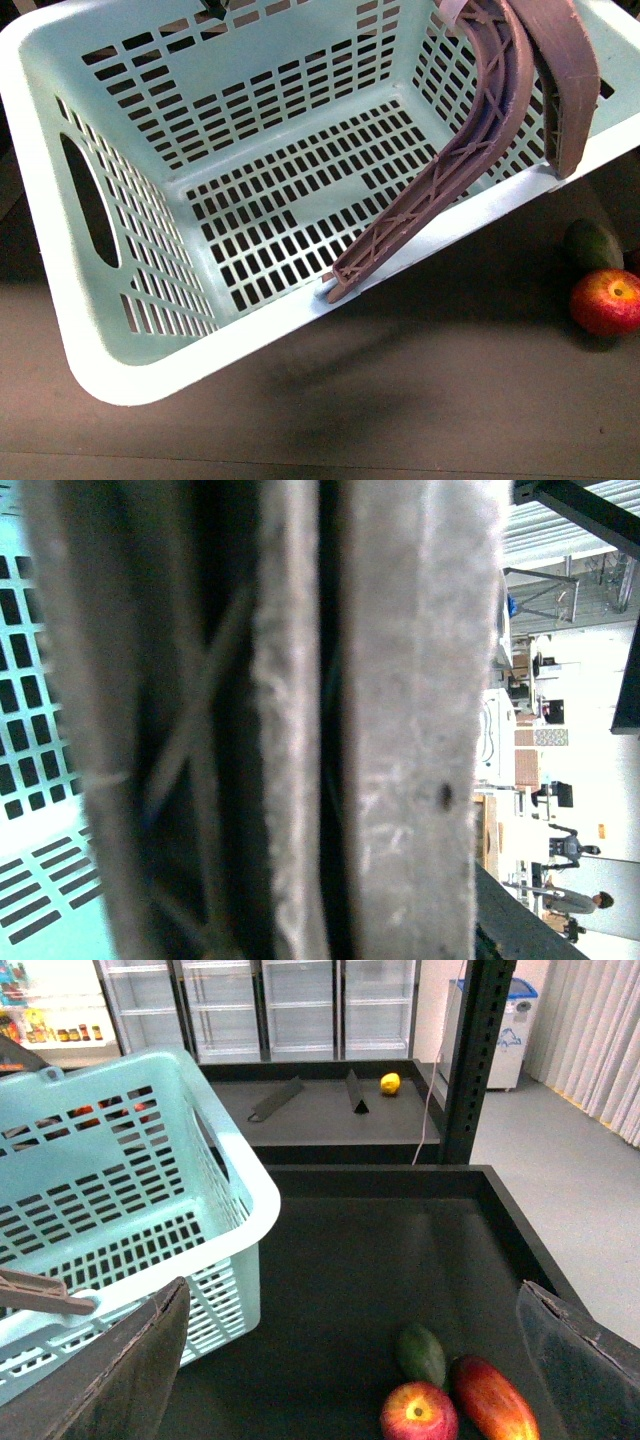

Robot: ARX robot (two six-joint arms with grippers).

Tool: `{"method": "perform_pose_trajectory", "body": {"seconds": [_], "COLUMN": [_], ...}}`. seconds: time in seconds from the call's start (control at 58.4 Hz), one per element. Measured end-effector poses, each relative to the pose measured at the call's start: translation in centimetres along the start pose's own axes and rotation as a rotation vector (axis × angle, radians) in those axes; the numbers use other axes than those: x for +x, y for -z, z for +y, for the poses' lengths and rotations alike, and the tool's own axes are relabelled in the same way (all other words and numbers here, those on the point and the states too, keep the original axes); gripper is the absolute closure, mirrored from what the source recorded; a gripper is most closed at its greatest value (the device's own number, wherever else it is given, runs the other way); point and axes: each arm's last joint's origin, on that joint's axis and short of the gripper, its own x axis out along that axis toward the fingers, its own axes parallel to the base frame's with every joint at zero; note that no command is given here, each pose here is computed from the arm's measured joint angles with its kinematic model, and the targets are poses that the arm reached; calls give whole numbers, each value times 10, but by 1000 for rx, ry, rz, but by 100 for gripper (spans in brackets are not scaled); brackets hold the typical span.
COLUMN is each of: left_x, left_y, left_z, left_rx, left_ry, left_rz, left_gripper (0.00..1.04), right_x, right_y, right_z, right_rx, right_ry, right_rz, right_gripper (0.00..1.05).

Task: Pick apple with right arm and hold basket with left

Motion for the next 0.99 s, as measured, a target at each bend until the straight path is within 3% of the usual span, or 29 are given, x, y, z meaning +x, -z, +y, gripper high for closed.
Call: {"method": "perform_pose_trajectory", "body": {"seconds": [0.188,0.308,0.411,0.753,0.993], "left_x": [0,0,0,0,0], "left_y": [0,0,0,0,0], "left_z": [0,0,0,0,0], "left_rx": [1,1,4,3,3], "left_ry": [0,2,2,1,2], "left_rz": [1,3,4,2,3], "left_gripper": [77,77,77,77,77], "right_x": [0,2,7,57,135], "right_y": [0,4,13,38,96], "right_z": [0,-4,-10,-35,-63], "right_rx": [2,34,33,-14,-142], "right_ry": [12,305,393,302,163], "right_rz": [9,383,510,551,703], "right_gripper": [9,9,9,9,9]}}
